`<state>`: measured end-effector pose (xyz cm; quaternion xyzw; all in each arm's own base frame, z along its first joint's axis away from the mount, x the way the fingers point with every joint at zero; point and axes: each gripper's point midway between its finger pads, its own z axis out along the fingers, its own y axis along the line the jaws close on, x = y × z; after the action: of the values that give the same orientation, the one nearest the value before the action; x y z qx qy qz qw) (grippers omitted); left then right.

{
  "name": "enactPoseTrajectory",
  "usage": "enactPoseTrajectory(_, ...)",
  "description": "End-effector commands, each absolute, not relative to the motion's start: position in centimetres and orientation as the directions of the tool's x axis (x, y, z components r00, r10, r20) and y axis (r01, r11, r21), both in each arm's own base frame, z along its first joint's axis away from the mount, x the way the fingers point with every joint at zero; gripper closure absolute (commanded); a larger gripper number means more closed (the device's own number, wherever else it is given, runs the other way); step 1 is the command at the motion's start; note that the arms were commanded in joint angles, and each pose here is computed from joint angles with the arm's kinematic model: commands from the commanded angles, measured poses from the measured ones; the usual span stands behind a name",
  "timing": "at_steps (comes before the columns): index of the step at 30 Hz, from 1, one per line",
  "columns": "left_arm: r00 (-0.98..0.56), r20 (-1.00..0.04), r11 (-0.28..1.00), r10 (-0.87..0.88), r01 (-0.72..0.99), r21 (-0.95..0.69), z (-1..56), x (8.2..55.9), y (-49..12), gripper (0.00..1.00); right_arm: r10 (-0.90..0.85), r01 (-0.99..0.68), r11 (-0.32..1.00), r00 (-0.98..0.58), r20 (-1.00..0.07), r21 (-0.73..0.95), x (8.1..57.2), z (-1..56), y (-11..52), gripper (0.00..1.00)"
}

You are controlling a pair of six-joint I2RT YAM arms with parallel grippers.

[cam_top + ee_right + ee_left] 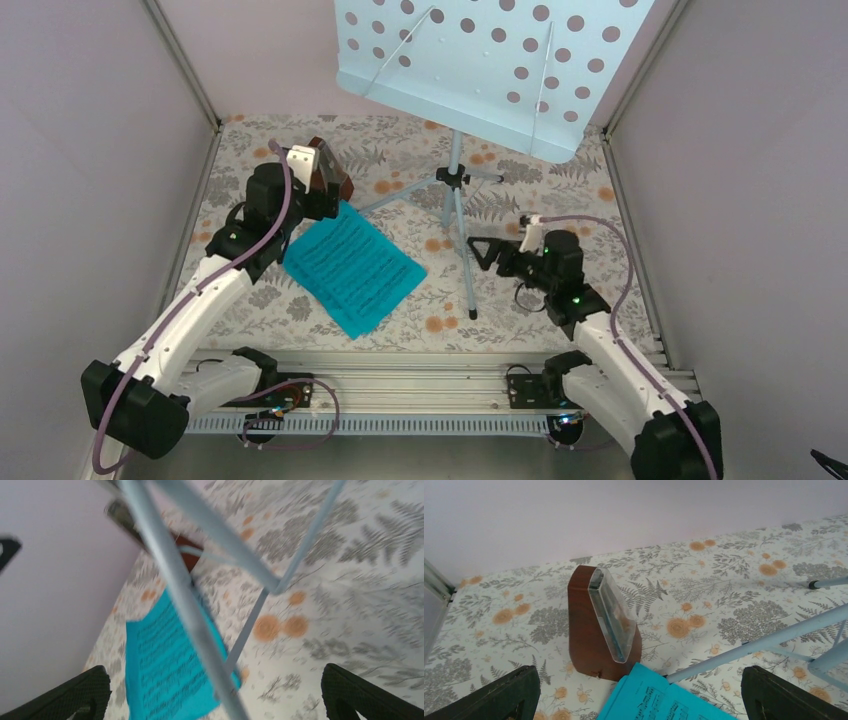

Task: Pack up the instrument practice props

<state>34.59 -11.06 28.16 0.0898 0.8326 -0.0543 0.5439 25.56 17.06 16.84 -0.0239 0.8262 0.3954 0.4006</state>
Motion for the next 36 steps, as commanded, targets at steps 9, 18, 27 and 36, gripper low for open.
enactPoseTrajectory(9, -0.38, -0.919, 0.985, 0.105, 0.166, 0.044, 27.9, 35.0, -10.1, 0.0, 0.524, -0.201, 0.335, -0.772, -0.36, 0.92, 31.1, 25.0, 16.8, 0.0)
enactPoseTrajectory(18, -0.368, -0.925, 0.986, 0.093, 0.164, 0.034, 28.4, 34.8, -10.0, 0.0, 0.613, -0.001, 0.019, -0.79, -0.013, 1.0, 33.3, 28.0, 17.5, 0.02)
enactPoseTrajectory(27, -0.36, -0.93, 0.984, 0.079, 0.178, 0.015, 28.9, 34.6, -10.3, 0.0, 0.625, 0.203, -0.047, -0.758, 0.187, 0.978, 36.3, 27.6, 18.6, 0.08)
enactPoseTrajectory(36, -0.348, -0.934, 0.984, 0.076, 0.179, 0.013, 29.3, 34.4, -10.2, 0.0, 0.6, 0.35, -0.007, -0.748, 0.284, 0.937, 38.0, 25.8, 20.6, 0.27)
